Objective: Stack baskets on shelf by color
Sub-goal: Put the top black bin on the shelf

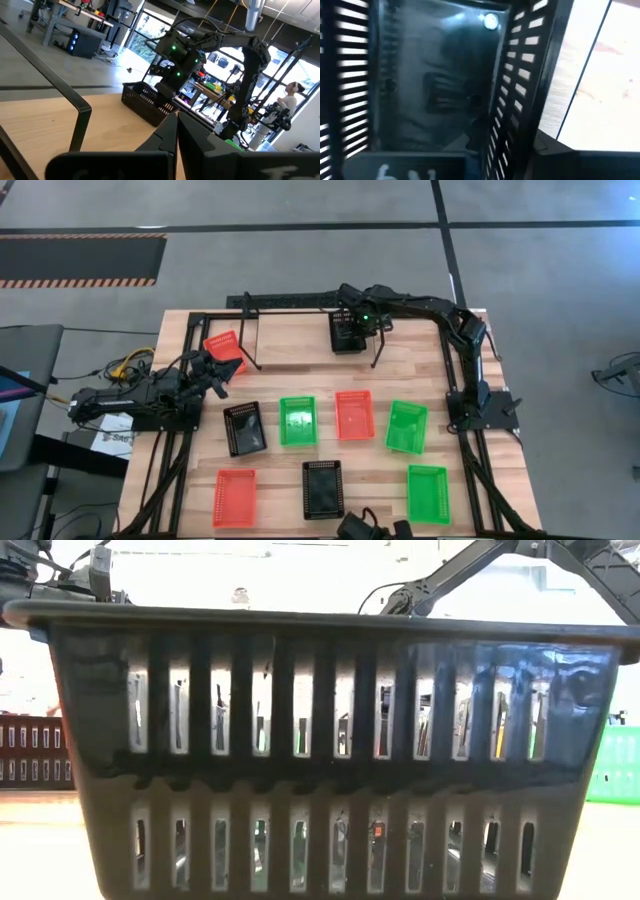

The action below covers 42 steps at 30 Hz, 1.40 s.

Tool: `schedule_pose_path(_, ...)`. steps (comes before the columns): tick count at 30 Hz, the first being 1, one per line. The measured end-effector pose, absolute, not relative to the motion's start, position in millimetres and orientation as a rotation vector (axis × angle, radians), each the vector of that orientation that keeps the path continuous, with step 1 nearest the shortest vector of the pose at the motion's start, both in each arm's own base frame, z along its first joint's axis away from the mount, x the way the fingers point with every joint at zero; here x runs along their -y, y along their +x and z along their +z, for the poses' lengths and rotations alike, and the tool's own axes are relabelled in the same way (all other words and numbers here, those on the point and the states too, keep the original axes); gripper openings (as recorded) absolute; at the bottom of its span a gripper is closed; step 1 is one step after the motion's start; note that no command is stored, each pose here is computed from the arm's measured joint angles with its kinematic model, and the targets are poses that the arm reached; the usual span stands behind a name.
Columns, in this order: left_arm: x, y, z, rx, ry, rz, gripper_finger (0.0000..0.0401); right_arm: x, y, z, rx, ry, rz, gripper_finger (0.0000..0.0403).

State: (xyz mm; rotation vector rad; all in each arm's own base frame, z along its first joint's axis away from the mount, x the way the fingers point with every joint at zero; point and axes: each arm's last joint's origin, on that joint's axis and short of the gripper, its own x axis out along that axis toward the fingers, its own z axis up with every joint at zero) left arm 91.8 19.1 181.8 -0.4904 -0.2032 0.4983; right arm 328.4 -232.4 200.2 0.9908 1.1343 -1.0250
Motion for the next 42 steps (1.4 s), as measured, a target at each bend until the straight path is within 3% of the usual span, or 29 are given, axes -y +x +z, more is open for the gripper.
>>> schedule_pose_path(15, -19.1, 91.8, 181.8, 0.205, -0.498, 0.498, 0.0, 235.2, 345.6, 235.1, -1.027, 0.908, -0.965, 0.0159)
schedule_pose_path(42, -19.1, 91.8, 181.8, 0.205, -0.498, 0.498, 0.0, 218.6, 380.4, 247.1, -0.825, 0.857, -0.763, 0.0151)
